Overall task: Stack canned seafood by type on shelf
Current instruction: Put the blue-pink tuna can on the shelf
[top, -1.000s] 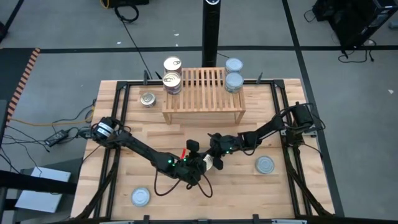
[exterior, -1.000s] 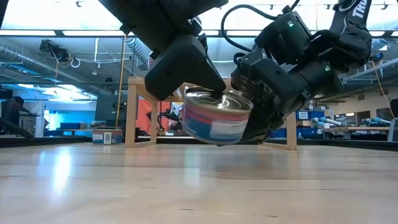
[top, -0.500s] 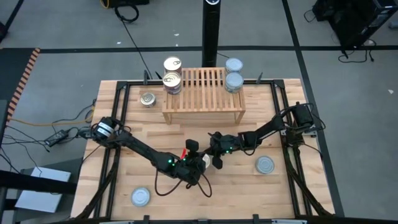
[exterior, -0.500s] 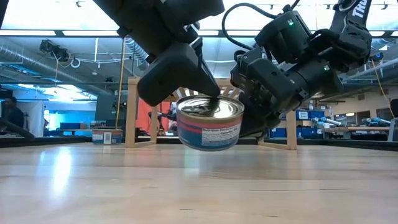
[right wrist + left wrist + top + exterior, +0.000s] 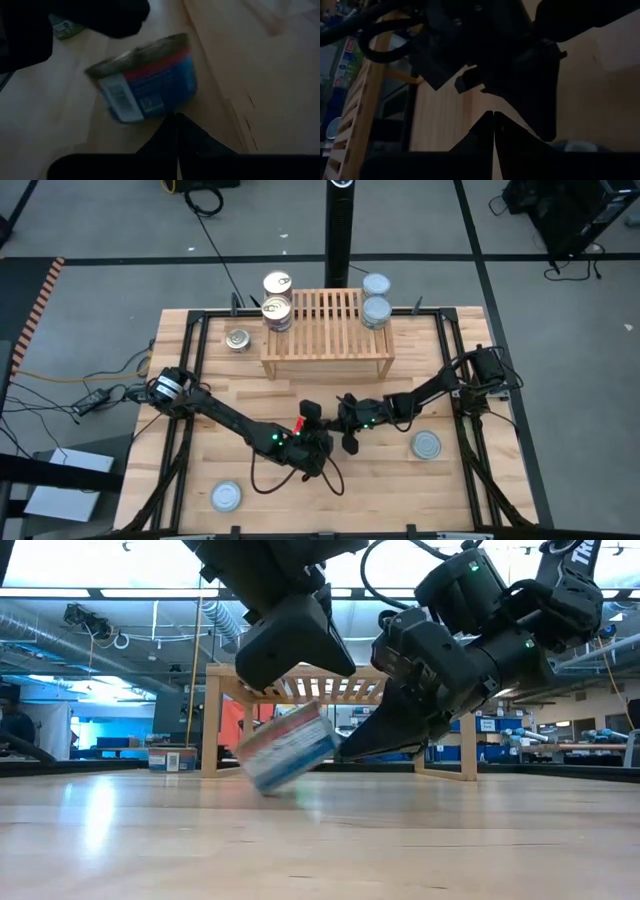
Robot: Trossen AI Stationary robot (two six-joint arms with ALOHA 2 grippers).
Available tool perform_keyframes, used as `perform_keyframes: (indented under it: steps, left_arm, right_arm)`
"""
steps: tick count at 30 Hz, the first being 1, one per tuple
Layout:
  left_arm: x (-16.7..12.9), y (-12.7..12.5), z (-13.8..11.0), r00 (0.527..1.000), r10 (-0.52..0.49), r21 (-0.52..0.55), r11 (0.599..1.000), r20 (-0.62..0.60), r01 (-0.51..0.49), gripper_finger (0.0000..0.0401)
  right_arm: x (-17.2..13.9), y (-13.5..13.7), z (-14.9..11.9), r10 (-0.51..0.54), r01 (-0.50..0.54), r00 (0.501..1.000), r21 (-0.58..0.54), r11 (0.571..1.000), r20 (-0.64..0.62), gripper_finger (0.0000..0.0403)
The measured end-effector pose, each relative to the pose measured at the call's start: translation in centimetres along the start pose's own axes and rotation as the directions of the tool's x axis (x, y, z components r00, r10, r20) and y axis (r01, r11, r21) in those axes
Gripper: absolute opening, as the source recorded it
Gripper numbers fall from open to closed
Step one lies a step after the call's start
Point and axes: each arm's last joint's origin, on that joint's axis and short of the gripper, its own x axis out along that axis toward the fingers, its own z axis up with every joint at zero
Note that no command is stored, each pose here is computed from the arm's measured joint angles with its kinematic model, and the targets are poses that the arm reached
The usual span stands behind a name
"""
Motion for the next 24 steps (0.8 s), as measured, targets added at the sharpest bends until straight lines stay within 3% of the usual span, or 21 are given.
perform_keyframes:
  steps: [4, 8, 16, 24]
  left_arm:
    - [0.1, 0.3, 0.0, 0.999, -0.024, 0.019, 1.0, -0.025, 0.024, 0.003]
    - [-0.6, 1.5, -0.5, 0.992, 0.052, 0.055, 0.997, -0.112, -0.046, 0.0037]
    - [-2.7, 3.6, -4.4, 0.976, -0.125, -0.227, 0.97, -0.181, 0.082, 0.0007]
    - [-1.6, 2.8, -9.0, 0.966, -0.252, -0.44, 0.875, -0.058, 0.202, 0.0003]
  right_arm:
    - [0.0, 0.1, 0.0, 0.0, 0.0, 1.0, -0.003, 1.0, 0.003, 0.0003]
    - [0.0, 0.1, 0.1, 0.003, -0.003, 1.0, -0.006, 1.0, 0.013, 0.0003]
    - [0.0, 0.4, 0.1, 0.011, -0.01, 1.0, -0.036, 0.999, 0.019, 0.0003]
    - [-0.1, 3.7, -0.2, 0.139, -0.133, 0.99, -0.184, 0.974, 0.018, 0.0003]
